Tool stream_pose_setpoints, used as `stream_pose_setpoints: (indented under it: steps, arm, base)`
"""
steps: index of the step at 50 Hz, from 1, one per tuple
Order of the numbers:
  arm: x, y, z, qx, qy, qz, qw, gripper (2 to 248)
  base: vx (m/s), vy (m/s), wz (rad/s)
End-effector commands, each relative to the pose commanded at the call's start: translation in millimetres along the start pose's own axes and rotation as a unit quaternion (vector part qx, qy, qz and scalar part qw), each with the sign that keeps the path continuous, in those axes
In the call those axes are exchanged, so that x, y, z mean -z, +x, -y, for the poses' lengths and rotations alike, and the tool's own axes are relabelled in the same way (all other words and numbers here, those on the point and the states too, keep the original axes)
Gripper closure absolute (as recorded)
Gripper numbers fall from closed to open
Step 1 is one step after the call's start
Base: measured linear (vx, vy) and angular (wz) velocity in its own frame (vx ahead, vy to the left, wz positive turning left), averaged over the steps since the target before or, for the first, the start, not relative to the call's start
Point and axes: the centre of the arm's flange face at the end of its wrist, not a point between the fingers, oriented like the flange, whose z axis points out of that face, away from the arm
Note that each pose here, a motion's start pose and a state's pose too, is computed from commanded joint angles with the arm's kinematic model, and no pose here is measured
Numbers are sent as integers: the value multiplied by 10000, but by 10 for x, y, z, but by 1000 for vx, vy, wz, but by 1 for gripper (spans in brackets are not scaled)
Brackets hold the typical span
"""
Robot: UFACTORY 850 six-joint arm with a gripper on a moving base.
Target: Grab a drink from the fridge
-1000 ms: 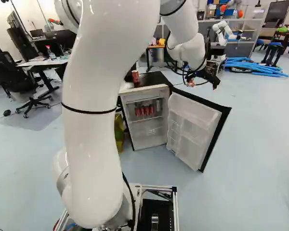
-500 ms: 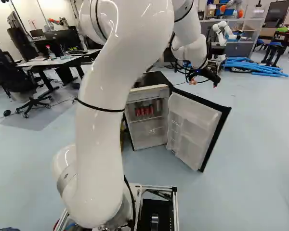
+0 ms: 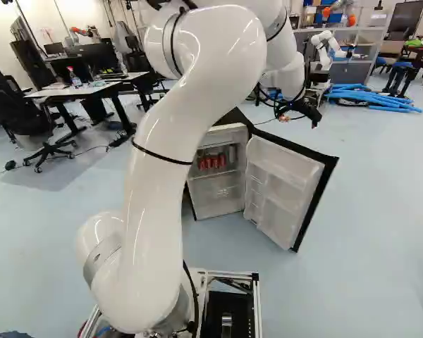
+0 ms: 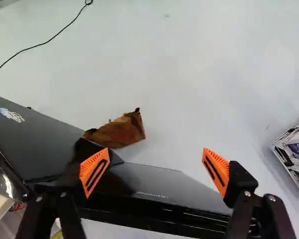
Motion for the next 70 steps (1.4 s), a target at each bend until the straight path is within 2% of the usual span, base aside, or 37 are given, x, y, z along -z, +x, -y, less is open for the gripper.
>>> stream_pose_setpoints:
  steps: [25, 46, 70]
  arm:
    - [-607, 58, 68, -132, 50, 532, 9985, 3]
    - [-1052, 21, -90, -302, 16, 962, 9949, 3]
    - [-1043, -33, -96, -303, 5, 1289, 9912, 3]
  base:
    - [0, 0, 0]
    - [0, 0, 0]
    - [0, 0, 0]
